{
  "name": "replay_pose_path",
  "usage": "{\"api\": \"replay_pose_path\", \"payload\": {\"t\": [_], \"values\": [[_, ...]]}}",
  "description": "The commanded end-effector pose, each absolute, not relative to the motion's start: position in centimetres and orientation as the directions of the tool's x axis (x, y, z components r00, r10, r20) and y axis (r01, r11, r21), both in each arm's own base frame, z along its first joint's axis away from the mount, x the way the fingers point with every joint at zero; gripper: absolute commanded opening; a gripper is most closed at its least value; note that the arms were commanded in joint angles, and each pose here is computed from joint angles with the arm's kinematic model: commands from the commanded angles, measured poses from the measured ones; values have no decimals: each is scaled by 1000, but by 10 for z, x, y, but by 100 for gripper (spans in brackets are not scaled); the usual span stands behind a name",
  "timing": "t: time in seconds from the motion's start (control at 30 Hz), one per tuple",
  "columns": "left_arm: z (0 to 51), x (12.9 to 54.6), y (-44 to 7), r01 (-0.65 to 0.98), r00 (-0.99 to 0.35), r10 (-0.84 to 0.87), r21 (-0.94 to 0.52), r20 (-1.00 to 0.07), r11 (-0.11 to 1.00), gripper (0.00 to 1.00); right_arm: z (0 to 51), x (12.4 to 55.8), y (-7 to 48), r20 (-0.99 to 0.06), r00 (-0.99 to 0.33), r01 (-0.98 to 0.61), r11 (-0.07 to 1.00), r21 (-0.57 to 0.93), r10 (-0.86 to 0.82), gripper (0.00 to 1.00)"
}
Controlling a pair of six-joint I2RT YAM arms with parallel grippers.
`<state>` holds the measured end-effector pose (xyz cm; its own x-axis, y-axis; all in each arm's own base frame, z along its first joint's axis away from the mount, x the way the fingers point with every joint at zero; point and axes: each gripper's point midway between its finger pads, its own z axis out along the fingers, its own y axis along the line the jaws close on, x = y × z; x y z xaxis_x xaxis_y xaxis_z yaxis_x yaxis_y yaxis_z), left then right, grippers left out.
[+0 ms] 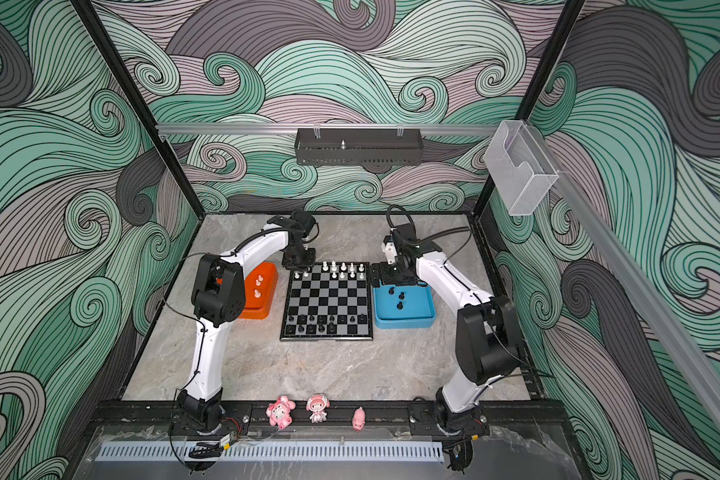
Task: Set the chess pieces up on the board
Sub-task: 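Lower the white pawn onto a square in the board's second-farthest row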
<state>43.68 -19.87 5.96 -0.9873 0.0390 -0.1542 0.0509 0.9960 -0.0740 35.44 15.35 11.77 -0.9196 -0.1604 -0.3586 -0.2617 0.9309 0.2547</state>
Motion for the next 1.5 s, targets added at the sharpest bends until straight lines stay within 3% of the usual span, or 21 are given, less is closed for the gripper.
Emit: {"api": "replay_pose_path", "payload": {"t": [0.0, 1.47], "values": [[48, 433, -205, 57, -990, 47, -72, -129, 996, 14, 120, 352, 152, -362, -919, -263, 928, 264, -157, 96], [45, 432, -202, 54, -990, 49, -39, -134, 998, 14, 119, 351, 151, -360, -920, -259, 929, 266, -154, 96]]}}
